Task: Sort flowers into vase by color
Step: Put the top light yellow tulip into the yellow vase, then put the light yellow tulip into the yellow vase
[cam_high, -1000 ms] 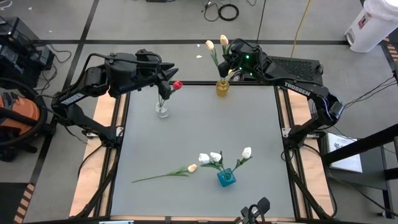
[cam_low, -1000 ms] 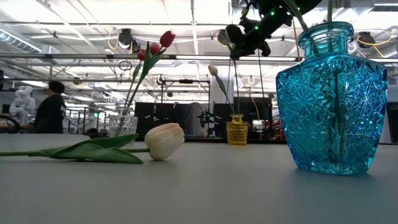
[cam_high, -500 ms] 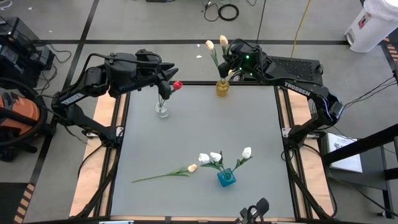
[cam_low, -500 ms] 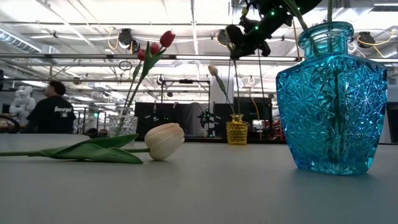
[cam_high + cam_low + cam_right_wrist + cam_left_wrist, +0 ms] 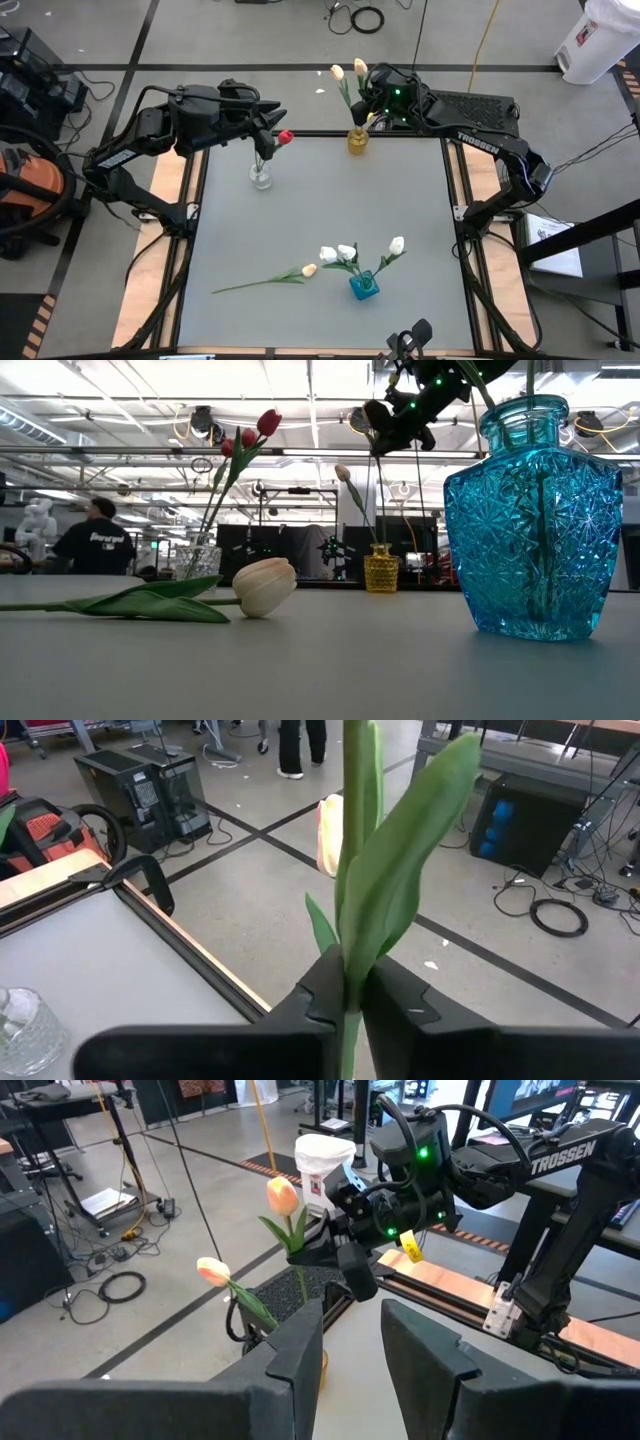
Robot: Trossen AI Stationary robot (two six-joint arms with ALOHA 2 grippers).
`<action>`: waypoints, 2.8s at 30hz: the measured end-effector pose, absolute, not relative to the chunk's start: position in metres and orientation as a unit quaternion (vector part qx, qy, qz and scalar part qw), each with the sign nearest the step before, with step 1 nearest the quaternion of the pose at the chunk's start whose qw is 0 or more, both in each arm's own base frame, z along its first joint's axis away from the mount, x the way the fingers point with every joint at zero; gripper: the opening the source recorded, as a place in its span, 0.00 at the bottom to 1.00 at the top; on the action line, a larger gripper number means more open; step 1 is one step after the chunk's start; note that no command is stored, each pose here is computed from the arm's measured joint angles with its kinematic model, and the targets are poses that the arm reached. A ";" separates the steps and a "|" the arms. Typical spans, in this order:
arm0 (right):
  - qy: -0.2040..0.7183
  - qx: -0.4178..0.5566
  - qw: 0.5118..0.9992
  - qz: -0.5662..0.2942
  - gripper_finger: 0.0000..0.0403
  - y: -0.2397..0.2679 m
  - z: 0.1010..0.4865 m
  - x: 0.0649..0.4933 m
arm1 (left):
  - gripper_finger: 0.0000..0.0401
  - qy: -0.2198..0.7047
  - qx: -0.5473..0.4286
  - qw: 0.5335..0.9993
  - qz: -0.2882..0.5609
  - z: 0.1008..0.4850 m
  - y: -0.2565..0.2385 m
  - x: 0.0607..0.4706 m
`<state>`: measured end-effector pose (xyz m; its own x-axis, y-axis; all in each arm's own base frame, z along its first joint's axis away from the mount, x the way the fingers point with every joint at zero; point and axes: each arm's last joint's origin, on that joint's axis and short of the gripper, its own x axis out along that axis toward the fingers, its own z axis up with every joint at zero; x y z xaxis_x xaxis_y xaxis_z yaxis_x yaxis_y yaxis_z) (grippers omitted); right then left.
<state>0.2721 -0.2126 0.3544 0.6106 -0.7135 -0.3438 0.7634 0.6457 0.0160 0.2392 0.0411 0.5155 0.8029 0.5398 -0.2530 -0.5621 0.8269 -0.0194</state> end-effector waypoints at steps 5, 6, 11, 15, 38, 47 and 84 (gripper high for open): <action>0.154 0.080 0.894 -0.413 0.14 -0.213 0.355 0.272 | 0.28 0.119 -0.047 0.948 0.290 0.515 0.041 0.239; 0.154 0.080 0.894 -0.413 0.15 -0.213 0.354 0.272 | 0.28 0.119 -0.047 0.948 0.290 0.515 0.041 0.239; 0.159 0.081 0.893 -0.413 0.24 -0.212 0.354 0.272 | 0.28 0.119 -0.047 0.948 0.290 0.515 0.041 0.239; 0.171 0.084 0.891 -0.412 0.31 -0.212 0.351 0.271 | 0.28 0.119 -0.047 0.948 0.290 0.515 0.041 0.239; 0.253 0.107 0.882 -0.384 0.54 -0.192 0.337 0.276 | 0.28 0.128 -0.045 0.947 0.290 0.514 0.041 0.239; 0.265 0.106 0.880 -0.381 0.54 -0.185 0.337 0.275 | 0.28 0.146 -0.042 0.945 0.291 0.510 0.041 0.238; 0.185 0.107 0.915 -0.342 0.54 -0.104 0.415 0.191 | 0.28 0.403 -0.107 0.905 0.091 0.454 -0.031 0.228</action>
<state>0.1912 -0.1043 0.4154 0.6974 -0.5864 -0.4121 0.6659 0.7428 0.0701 0.2277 -0.0312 0.4537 0.6592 0.0782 -0.7479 -0.2499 0.9608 -0.1198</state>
